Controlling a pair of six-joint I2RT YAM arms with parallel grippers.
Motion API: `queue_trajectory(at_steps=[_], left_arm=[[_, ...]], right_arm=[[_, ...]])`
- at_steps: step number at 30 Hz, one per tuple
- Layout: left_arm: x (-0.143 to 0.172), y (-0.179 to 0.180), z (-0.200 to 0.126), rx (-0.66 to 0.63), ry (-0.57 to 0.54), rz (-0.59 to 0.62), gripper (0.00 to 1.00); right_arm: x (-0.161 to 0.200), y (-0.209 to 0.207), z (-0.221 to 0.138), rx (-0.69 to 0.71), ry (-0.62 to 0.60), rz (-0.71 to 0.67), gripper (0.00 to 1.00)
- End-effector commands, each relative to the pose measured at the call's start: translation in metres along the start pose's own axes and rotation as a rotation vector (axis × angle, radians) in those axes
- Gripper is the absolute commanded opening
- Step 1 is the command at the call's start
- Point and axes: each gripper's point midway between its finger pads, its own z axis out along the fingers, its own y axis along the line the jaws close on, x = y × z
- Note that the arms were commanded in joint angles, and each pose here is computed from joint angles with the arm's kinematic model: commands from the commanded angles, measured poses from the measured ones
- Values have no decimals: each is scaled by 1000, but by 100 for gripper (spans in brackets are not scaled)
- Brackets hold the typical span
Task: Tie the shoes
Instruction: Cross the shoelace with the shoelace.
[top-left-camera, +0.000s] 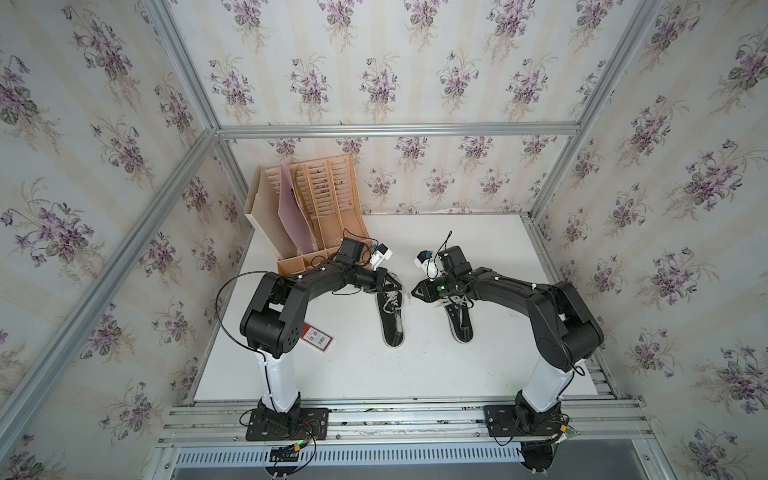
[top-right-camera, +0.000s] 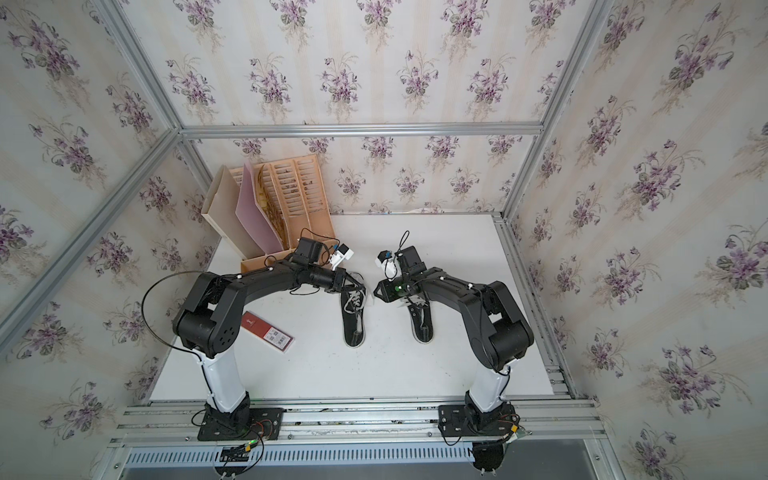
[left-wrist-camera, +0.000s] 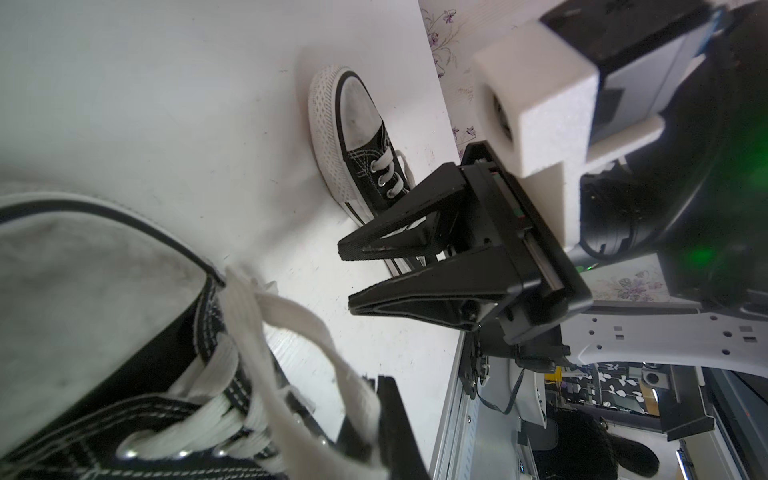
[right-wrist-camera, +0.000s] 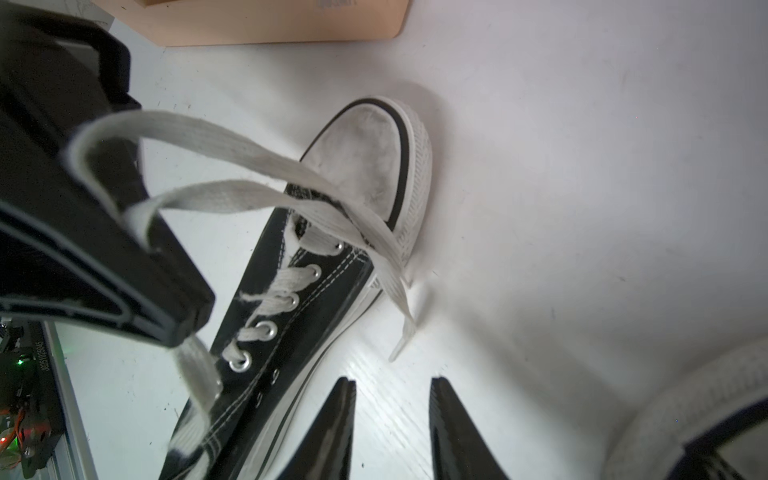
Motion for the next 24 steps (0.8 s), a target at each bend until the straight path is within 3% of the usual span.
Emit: queue_trajectory(at_steps=[1,17,19,24], left_arm=[[-3,0,-1,-2,-8,1,0],[-4,2,-1,-2,-8,-8,0],[-4,2,-1,-2,-7,-9,0],[-5,3,-1,-8,-5,-10,0]], right_arm=[[-15,1,8,-24,-28,-42,37],[-20,9,39,-122,11,-71,39],[-22,10,40,-124,8,-69,36],[-22,9,36,-101,4,-77,17]])
